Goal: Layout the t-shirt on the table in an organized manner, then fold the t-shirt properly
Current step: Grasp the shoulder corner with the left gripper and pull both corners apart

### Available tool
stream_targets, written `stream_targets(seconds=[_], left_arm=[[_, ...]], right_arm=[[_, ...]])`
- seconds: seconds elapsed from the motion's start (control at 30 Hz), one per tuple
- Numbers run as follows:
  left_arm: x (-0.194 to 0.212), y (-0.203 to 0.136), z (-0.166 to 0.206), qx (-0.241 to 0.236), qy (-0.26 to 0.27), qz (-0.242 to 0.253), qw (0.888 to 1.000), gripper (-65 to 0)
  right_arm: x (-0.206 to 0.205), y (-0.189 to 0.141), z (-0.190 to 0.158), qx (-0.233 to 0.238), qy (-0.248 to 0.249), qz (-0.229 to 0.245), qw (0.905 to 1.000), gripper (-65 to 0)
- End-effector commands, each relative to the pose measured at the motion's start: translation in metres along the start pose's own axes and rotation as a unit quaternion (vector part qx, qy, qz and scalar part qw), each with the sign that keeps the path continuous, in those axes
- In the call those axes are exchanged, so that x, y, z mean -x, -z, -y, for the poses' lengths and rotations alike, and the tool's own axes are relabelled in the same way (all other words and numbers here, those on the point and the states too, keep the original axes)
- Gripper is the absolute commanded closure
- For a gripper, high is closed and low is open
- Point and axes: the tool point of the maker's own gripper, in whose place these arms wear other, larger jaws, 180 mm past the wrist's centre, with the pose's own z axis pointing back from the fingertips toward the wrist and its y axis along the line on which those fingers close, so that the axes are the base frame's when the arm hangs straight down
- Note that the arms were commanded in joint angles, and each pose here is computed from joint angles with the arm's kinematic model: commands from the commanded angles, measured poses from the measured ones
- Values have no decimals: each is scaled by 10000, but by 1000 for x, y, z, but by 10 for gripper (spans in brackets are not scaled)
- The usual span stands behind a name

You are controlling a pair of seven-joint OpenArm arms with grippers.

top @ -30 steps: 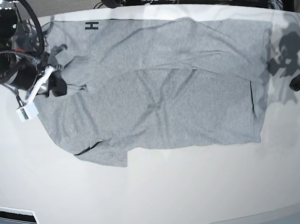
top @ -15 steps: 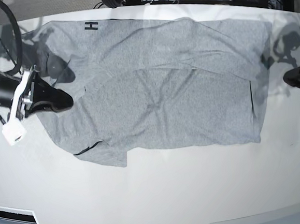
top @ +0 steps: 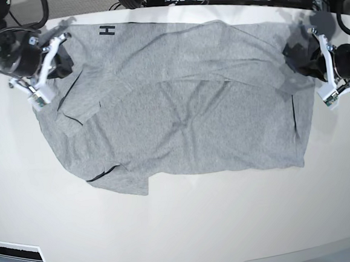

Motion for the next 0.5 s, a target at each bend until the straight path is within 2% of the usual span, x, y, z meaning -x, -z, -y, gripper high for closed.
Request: stream_targets(seconds=[0.0, 0.17, 0.3, 0.47], left_arm=[[-12, -4, -5, -67, 58, 236, 9997, 0], [-4, 23, -2, -208, -503, 435, 9976, 0], [16, 43, 3, -113, -895, 324, 9954, 0], [33, 50, -7, -264, -1102, 329, 9930, 0]], right_arm=[[-4, -2, -1, 35, -190, 53, 9998, 0], [2, 7, 10, 615, -249, -220, 9976, 0], [14, 15, 7, 532, -154, -327, 9979, 0], [42, 30, 17, 514, 142, -575, 9969, 0]])
